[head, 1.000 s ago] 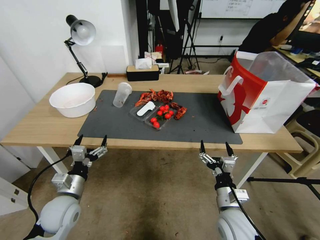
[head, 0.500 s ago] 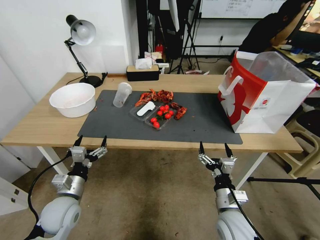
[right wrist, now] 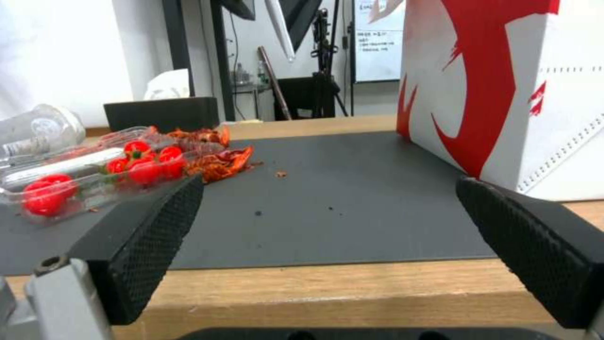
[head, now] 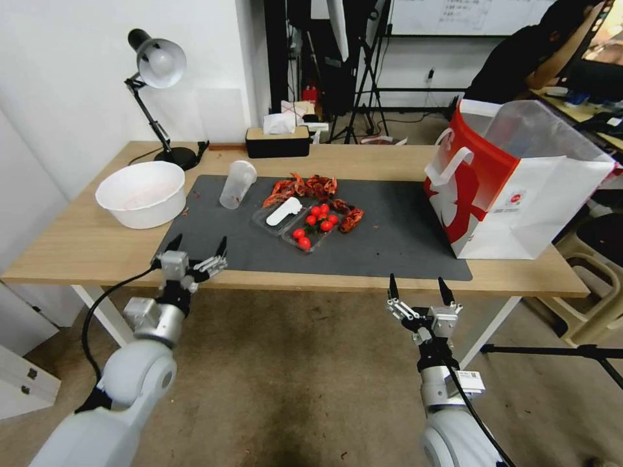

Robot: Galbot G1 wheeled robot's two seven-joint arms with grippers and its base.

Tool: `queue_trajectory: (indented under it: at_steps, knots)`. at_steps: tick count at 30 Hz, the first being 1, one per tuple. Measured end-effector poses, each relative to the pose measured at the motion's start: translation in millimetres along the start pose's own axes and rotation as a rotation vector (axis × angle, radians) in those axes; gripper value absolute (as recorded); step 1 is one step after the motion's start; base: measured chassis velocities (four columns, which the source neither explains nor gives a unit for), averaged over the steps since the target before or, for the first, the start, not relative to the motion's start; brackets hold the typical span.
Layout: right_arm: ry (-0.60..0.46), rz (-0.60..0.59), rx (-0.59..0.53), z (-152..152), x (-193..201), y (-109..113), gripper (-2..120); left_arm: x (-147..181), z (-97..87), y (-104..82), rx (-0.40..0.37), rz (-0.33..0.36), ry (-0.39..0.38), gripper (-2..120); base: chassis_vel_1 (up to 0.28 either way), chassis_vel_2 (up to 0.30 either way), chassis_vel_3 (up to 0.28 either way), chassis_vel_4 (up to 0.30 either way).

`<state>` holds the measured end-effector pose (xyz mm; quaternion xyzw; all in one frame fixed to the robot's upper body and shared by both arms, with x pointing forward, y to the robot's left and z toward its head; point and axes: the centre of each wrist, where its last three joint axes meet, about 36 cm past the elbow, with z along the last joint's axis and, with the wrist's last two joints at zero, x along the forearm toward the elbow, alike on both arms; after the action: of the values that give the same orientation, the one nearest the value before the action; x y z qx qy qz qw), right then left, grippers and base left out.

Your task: Pick up the trash from the table and place it into the takeout bag.

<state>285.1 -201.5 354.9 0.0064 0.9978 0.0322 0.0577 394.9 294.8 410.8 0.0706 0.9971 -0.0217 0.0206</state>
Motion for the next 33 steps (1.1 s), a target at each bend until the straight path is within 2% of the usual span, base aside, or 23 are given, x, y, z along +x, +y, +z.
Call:
queue_trajectory:
  at_steps: [3, 5, 7, 9, 11, 13, 15, 20, 26, 33]
  knots:
    - [0.003, 0.0, 0.0, 1, -1, 1, 100, -30, 1.1, 10.0, 0.003, 0.013, 0.033, 100, 0.0, 0.0, 0.0, 0.0]
    - [0.003, 0.0, 0.001, 1, -1, 1, 100, -36, 1.0, 11.3, 0.004, 0.015, 0.039, 100, 0.0, 0.0, 0.0, 0.0]
    - [0.005, 0.0, 0.001, 2, -2, 1, 100, -56, -1.9, 17.0, 0.001, 0.023, 0.051, 100, 0.0, 0.0, 0.0, 0.0]
    - [0.006, 0.001, 0.001, 2, -2, 1, 100, -61, -1.6, 18.4, -0.002, 0.026, 0.057, 100, 0.0, 0.0, 0.0, 0.0]
    - [0.008, 0.003, 0.003, 3, -2, 1, 100, -84, -6.4, 23.8, -0.008, 0.034, 0.063, 100, 0.0, 0.0, 0.0, 0.0]
    - [0.009, 0.003, 0.003, 3, -2, 1, 100, -90, -7.8, 24.6, -0.004, 0.038, 0.067, 100, 0.0, 0.0, 0.0, 0.0]
    - [0.01, 0.006, 0.005, 4, -2, 0, 100, -108, -9.5, 24.2, 0.011, 0.054, 0.089, 100, 0.0, 0.0, 0.0, 0.0]
    - [0.01, 0.01, 0.005, 4, -3, 0, 100, -128, -6.3, 20.5, 0.021, 0.067, 0.117, 100, 0.0, 0.0, 0.0, 0.0]
    - [0.009, 0.019, 0.011, 4, -3, -4, 100, -152, -1.8, 7.8, 0.042, 0.095, 0.151, 100, 0.0, 0.0, 0.0, 0.0]
    - [0.009, 0.022, 0.012, 3, -3, -5, 100, -174, -1.0, 7.3, 0.019, 0.092, 0.162, 100, 0.0, 0.0, 0.0, 0.0]
